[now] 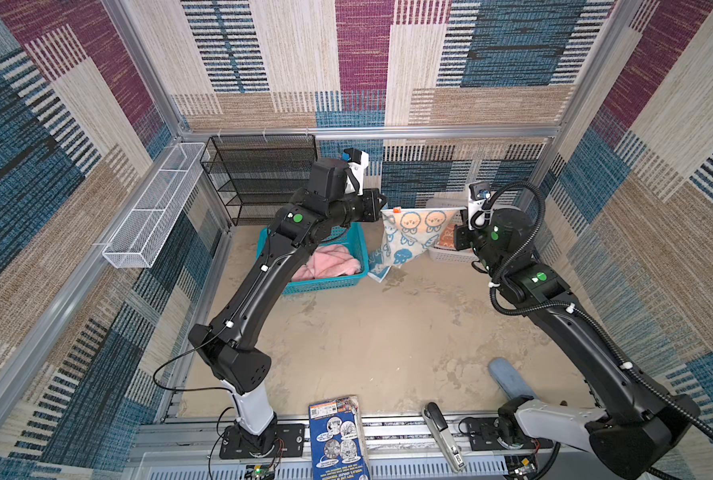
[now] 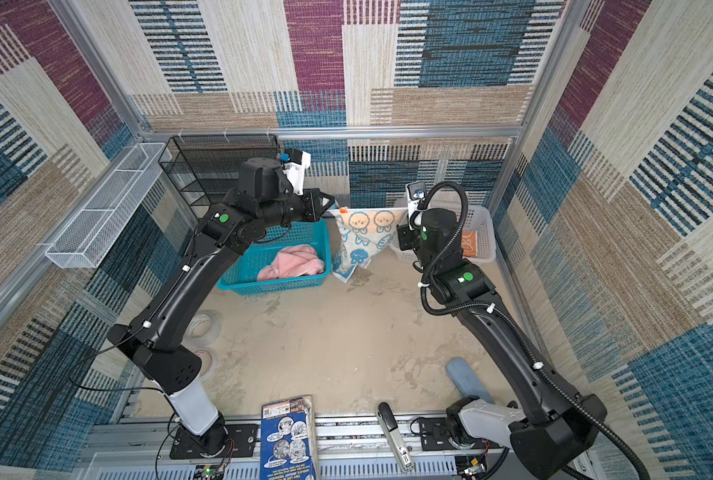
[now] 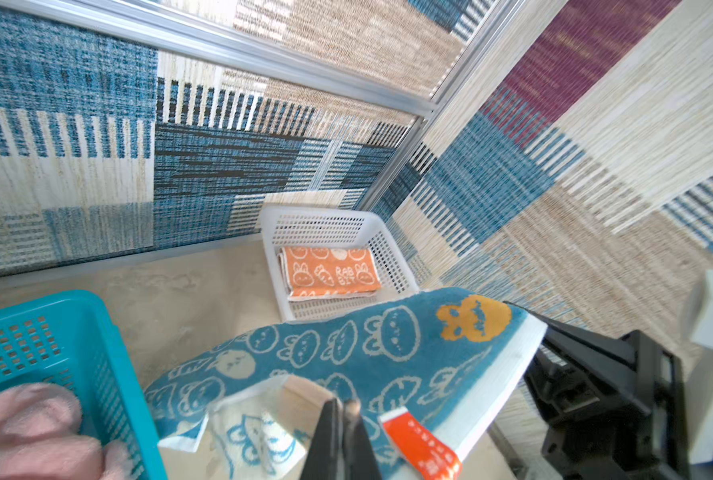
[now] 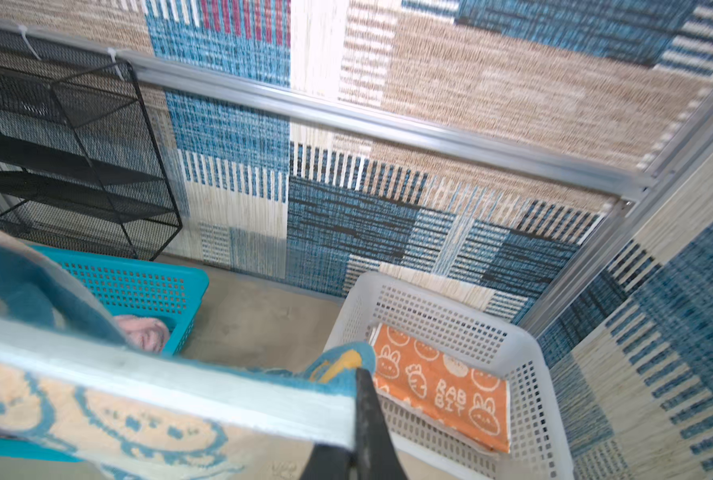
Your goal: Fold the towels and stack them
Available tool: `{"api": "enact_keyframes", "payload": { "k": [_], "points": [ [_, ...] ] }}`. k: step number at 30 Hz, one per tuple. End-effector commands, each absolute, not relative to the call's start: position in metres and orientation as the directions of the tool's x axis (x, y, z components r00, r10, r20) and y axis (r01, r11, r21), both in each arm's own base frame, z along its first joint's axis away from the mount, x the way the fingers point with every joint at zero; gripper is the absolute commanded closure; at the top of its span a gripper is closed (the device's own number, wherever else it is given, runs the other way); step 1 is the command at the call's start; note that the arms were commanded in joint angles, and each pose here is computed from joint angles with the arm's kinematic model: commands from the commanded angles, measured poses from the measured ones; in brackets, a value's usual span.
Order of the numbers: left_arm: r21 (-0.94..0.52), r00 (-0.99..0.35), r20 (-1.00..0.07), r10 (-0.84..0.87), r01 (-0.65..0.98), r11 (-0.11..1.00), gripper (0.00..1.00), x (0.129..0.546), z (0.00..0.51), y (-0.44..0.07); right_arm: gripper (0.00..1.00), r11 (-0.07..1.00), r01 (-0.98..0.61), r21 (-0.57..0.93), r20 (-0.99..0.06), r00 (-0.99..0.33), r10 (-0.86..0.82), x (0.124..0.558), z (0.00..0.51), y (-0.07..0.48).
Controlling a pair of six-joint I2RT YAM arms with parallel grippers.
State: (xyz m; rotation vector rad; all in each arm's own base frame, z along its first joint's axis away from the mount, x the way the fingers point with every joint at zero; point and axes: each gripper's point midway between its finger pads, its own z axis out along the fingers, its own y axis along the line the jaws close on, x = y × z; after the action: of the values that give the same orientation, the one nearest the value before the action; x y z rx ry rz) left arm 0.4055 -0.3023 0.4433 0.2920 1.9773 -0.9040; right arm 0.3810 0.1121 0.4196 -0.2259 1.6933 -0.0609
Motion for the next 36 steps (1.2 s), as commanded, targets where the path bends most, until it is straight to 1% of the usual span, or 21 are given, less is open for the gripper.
{"api": "enact_keyframes", "payload": {
  "k": [1, 5, 8, 12, 17, 20, 26, 27, 29, 32, 34, 36],
  "points": [
    [-0.529, -0.566, -0.797, -0.212, 0.483, 0.698, 1.0, 0.402, 0.46, -0.294, 1.0, 0.977, -0.018, -0.211, -0.973, -0.096, -0.212, 0.373, 0.443, 0.09],
    [-0.528, -0.545, -0.806, -0.23, 0.487, 0.696, 1.0, 0.395, 0.473, -0.288, 1.0, 0.976, -0.019, -0.216, -0.974, -0.064, -0.216, 0.362, 0.456, 0.087],
    [-0.51, -0.557, -0.805, -0.204, 0.474, 0.718, 1.0, 0.396, 0.458, -0.286, 1.0, 0.976, -0.064, -0.21, -0.973, -0.084, -0.215, 0.362, 0.439, 0.093],
    [-0.495, -0.635, -0.76, -0.141, 0.424, 0.758, 1.0, 0.401, 0.4, -0.287, 1.0, 0.975, -0.108, -0.192, -0.967, -0.146, -0.207, 0.369, 0.39, 0.103],
    [-0.516, -0.743, -0.659, -0.118, 0.332, 0.789, 1.0, 0.401, 0.306, -0.288, 1.0, 0.981, -0.146, -0.13, -0.962, -0.222, -0.16, 0.378, 0.323, 0.115],
    [-0.548, -0.793, -0.594, -0.135, 0.277, 0.789, 1.0, 0.395, 0.26, -0.288, 1.0, 0.984, -0.156, -0.092, -0.959, -0.251, -0.129, 0.382, 0.296, 0.119],
    [-0.594, -0.856, -0.494, -0.152, 0.205, 0.778, 1.0, 0.38, 0.2, -0.288, 1.0, 0.983, -0.17, -0.063, -0.954, -0.281, -0.109, 0.388, 0.269, 0.126],
    [-0.598, -0.862, -0.485, -0.15, 0.201, 0.776, 0.97, 0.378, 0.192, -0.289, 1.0, 0.983, -0.173, -0.061, -0.951, -0.288, -0.11, 0.388, 0.265, 0.127],
    [-0.609, -0.868, -0.478, -0.135, 0.217, 0.763, 0.87, 0.374, 0.179, -0.291, 1.0, 0.982, -0.18, -0.063, -0.948, -0.298, -0.115, 0.39, 0.261, 0.129],
    [-0.614, -0.864, -0.494, -0.099, 0.266, 0.743, 0.67, 0.366, 0.165, -0.295, 1.0, 0.981, -0.183, -0.065, -0.946, -0.302, -0.119, 0.393, 0.257, 0.13],
    [-0.606, -0.859, -0.507, -0.071, 0.296, 0.739, 0.57, 0.362, 0.158, -0.295, 1.0, 0.981, -0.183, -0.067, -0.946, -0.302, -0.121, 0.394, 0.256, 0.131],
    [-0.588, -0.852, -0.522, -0.044, 0.322, 0.742, 0.5, 0.359, 0.154, -0.294, 1.0, 0.981, -0.184, -0.068, -0.946, -0.301, -0.122, 0.395, 0.256, 0.132]
  ]
}}
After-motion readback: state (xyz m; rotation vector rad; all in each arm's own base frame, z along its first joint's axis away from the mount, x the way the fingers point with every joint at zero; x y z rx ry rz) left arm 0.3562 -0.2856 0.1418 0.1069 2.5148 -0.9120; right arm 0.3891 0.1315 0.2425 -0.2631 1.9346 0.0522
